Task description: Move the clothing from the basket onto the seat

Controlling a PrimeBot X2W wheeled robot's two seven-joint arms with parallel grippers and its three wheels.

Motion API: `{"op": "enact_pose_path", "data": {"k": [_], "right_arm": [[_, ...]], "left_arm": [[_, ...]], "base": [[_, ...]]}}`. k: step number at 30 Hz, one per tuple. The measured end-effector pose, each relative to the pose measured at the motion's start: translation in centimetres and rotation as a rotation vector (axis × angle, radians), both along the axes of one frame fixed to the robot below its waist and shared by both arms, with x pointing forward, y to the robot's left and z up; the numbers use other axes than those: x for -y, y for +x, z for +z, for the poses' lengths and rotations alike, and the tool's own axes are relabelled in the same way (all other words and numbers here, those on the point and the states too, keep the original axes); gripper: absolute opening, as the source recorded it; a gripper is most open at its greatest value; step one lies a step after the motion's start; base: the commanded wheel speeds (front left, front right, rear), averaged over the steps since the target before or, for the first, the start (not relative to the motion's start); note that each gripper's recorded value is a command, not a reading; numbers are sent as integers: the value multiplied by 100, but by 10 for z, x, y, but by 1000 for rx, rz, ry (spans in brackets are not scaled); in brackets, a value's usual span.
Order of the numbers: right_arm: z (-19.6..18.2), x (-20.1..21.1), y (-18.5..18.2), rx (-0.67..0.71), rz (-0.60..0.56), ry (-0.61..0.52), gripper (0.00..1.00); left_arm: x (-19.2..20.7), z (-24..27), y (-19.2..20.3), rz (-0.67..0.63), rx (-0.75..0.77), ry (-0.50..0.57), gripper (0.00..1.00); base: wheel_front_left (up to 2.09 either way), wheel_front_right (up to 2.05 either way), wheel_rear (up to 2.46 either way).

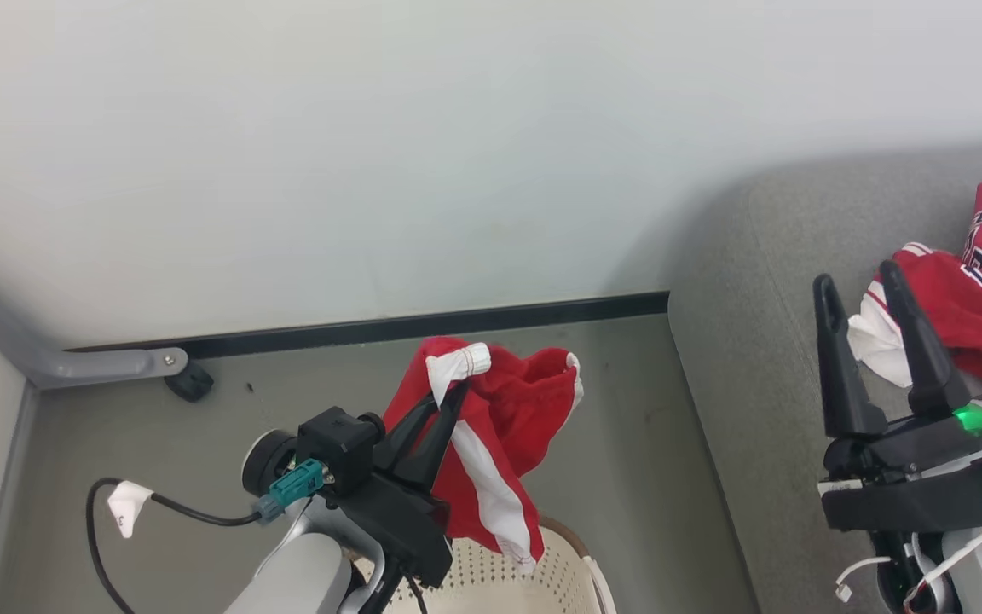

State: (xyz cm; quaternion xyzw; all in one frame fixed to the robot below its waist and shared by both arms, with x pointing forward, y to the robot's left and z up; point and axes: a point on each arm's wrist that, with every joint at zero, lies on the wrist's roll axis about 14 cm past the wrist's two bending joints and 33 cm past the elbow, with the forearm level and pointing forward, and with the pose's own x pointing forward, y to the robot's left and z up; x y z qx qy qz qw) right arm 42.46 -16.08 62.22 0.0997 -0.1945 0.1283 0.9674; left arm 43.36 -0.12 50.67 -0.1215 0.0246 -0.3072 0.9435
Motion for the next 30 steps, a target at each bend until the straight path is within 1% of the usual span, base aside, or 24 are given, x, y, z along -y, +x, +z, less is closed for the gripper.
{"op": "enact_pose_path", "data": {"k": [3,7,15,20,26,30], "right_arm": [[8,-12,-10,20,38,4,100],[20,-25,-18,53,85,6,100],[11,-43,-26,21,149,11,100],[-8,-63,-32,-48,226,42,100],[-40,-92,-37,-168,322,35,100],[-57,-103,-36,-238,360,33,100]], "left_arm": [[-5,29,-3,6,75,-25,0],[-14,55,-6,17,152,-31,0],[-13,100,-3,6,269,-66,0],[-9,110,-2,-7,297,-82,0],[-6,112,0,-16,298,-85,0],[-4,121,1,-23,316,-92,0]], "base": [[0,0,0],[0,0,0],[0,0,0],[0,0,0],[0,0,0],[0,0,0]]}}
